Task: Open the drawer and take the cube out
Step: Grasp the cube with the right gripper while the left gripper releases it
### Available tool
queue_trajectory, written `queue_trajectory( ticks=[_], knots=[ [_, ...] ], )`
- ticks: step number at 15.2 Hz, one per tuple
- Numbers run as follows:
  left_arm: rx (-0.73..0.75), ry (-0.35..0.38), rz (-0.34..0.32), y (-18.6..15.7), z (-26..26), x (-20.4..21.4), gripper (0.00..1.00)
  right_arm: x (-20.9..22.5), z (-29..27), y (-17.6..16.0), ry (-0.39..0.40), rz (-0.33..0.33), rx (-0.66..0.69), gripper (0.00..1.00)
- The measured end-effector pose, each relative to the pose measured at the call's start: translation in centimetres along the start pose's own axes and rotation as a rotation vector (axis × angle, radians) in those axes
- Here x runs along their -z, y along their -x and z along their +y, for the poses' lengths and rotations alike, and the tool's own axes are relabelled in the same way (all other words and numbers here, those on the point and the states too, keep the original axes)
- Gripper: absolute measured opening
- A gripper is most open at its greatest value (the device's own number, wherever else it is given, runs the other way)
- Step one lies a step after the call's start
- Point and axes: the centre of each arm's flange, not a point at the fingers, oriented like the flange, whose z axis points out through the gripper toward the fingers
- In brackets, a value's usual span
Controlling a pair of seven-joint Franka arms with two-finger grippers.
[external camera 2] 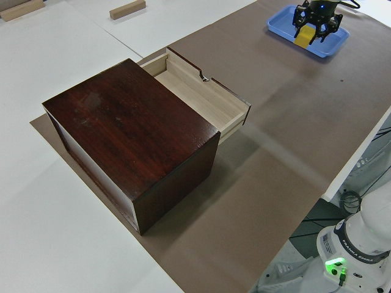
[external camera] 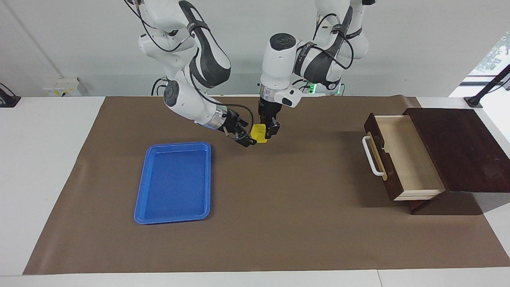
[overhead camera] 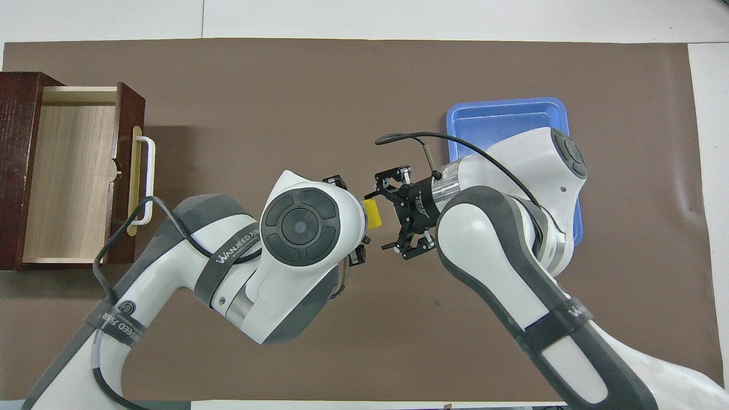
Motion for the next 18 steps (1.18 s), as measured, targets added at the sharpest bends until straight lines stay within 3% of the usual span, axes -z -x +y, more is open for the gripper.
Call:
queue_trajectory(
  ticks=[8, 11, 14, 17, 18],
  knots=[
    [0.000, 0.001, -0.001, 0.02, -0.01, -0.03, 0.55, -0.04, -0.07, -0.16, -0.005, 0.004, -0.002, 1.00],
    [-0.001, -0.001, 0.000, 0.02, -0.09, -0.14, 0.55, 0.03, -0.16, -0.17, -0.012, 0.006, -0.002, 0.90],
    [-0.006, -0.007, 0.006, 0.11, -0.51, -0.46, 0.55, 0.42, -0.51, -0.28, -0.035, 0.013, -0.004, 0.59],
    [0.000, -0.006, 0.005, 0.07, -0.40, -0.40, 0.56, 0.46, -0.59, -0.29, -0.038, 0.009, -0.011, 0.56],
    [0.004, -0.004, 0.006, -0.06, -0.18, -0.35, 0.60, 0.46, -0.61, -0.23, -0.037, 0.008, -0.010, 0.56]
  ],
)
